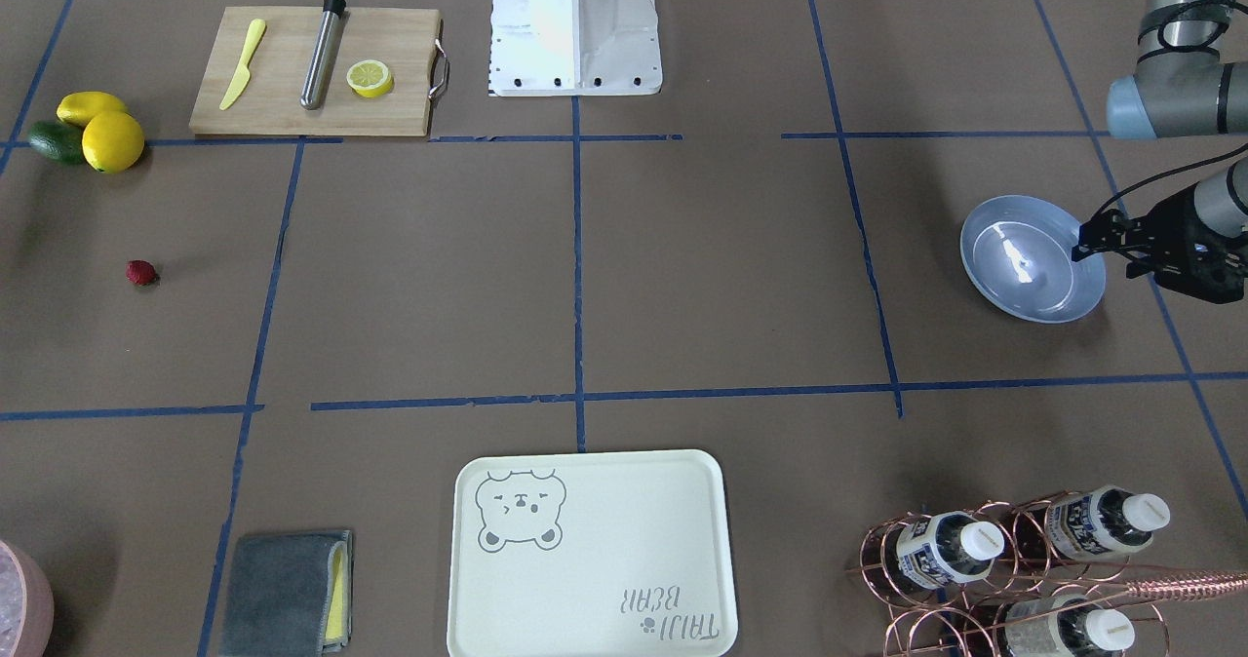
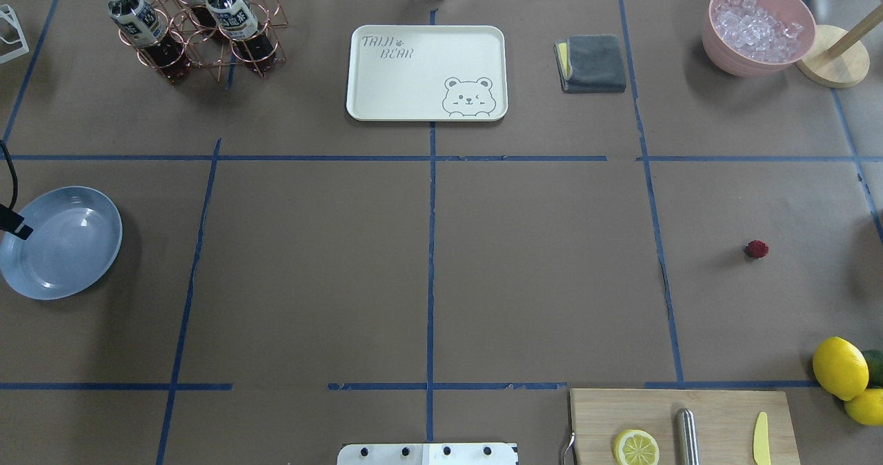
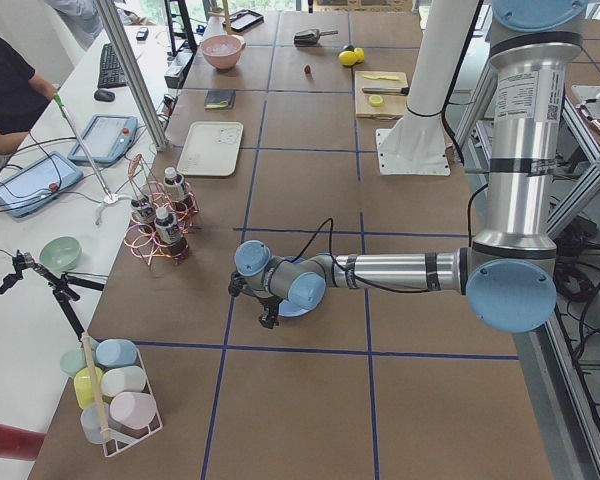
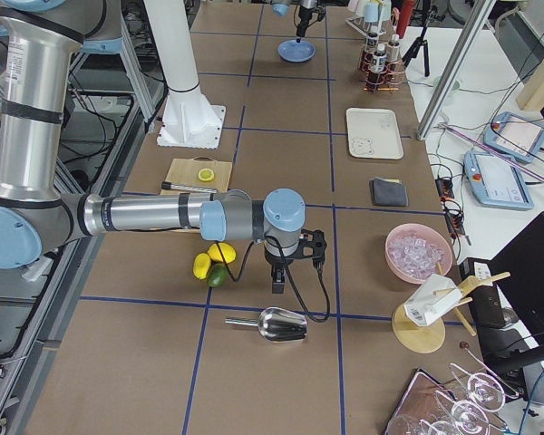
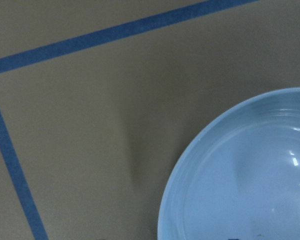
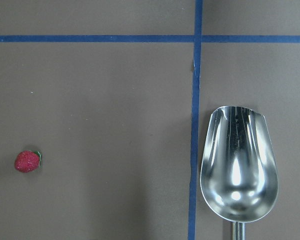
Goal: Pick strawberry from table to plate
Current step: 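Grip the light blue plate rim with the left gripper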
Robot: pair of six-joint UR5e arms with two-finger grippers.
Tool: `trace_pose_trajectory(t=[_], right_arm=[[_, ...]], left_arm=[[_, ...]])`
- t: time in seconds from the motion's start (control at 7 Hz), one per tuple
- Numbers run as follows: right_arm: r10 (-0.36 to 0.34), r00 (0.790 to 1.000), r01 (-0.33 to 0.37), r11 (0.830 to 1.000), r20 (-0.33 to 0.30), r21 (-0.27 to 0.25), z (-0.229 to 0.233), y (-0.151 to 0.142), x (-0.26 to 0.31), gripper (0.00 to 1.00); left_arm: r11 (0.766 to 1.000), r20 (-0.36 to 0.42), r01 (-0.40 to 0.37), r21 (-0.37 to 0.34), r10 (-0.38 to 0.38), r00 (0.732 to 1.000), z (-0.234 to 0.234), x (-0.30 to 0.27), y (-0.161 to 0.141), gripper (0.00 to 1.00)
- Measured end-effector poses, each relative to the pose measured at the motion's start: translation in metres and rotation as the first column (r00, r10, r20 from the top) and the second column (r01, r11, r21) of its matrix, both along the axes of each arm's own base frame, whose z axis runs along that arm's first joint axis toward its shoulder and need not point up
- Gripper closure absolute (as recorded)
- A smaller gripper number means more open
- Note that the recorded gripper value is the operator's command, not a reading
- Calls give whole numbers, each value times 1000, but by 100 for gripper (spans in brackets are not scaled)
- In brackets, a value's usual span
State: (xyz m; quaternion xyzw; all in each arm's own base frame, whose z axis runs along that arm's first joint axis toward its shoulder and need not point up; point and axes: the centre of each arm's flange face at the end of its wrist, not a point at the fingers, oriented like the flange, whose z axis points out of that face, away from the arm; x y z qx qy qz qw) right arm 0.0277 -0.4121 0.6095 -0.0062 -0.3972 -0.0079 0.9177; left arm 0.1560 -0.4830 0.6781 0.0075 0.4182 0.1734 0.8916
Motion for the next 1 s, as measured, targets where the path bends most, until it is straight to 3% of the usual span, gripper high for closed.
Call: trace_pose_trajectory(t=[0.29, 0.57, 0.71, 1.0], right_arm=[[0, 1000, 0, 1000, 2, 1, 0, 0, 0, 0], [-1, 1000, 1, 1000, 5, 0, 0, 0, 0, 0], [-1, 1000, 1, 1000, 7, 0, 0, 0, 0, 0], [-1, 1000, 1, 1000, 8, 1, -1, 0, -1, 0]], left_arm=[[1000, -3, -16, 7, 16, 1000, 6, 7, 3, 32], [1000, -2, -21, 5, 21, 1000, 12, 9, 4, 90], [1000, -1, -22, 3, 22, 1000, 13, 9, 5, 100], [1000, -2, -23, 6, 23, 1000, 13, 10, 4, 100]])
